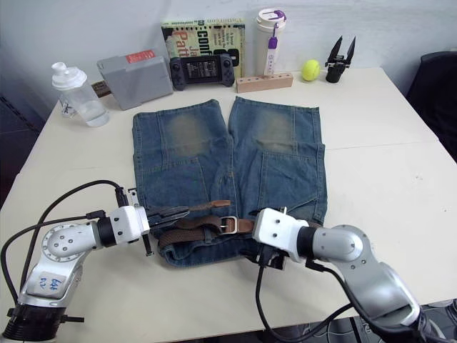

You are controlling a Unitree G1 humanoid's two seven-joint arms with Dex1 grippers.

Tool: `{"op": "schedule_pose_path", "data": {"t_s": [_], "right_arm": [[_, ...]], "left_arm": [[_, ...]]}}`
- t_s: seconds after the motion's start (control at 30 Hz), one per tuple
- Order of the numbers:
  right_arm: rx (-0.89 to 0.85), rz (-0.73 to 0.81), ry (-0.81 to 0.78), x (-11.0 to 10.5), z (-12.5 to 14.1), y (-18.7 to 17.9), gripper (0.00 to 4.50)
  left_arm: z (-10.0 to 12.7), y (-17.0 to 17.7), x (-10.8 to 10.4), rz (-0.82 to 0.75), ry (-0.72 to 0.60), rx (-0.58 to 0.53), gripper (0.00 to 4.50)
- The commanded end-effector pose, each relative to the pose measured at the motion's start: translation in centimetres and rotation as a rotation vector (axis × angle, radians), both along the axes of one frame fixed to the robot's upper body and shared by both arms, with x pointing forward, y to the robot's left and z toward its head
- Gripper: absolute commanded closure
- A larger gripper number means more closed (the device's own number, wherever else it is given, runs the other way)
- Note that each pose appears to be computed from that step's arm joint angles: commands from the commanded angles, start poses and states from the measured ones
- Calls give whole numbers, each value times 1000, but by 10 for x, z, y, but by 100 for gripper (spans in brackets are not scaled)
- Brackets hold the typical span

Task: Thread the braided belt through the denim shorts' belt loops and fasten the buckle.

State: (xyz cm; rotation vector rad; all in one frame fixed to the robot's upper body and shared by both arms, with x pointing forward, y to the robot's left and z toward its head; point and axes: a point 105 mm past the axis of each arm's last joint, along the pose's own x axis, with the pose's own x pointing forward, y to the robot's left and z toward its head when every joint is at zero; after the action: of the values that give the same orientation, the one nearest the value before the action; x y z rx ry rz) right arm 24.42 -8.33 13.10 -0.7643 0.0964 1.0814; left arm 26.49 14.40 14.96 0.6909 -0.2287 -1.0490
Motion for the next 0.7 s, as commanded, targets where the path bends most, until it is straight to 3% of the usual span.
{"op": "schedule_pose_path", "data": {"t_s": [0.03,0.47,0.57,0.63,0.67,0.7], "right_arm": [[-64,-28,-153,6,-5,2,5],[-113,-158,-260,22,-19,2,5],[-126,-188,-228,22,-25,-3,71],[-126,-205,-209,23,-27,-4,158],[-125,-209,-206,23,-27,-4,169],[-124,-211,-206,23,-26,-4,241]], "left_arm": [[13,1,-1,1,-27,-40,450],[21,5,0,7,-21,-46,450],[21,4,1,4,-18,-46,450],[21,4,1,2,-16,-46,450],[21,4,1,2,-15,-46,450],[21,5,2,1,-15,-44,450]]}}
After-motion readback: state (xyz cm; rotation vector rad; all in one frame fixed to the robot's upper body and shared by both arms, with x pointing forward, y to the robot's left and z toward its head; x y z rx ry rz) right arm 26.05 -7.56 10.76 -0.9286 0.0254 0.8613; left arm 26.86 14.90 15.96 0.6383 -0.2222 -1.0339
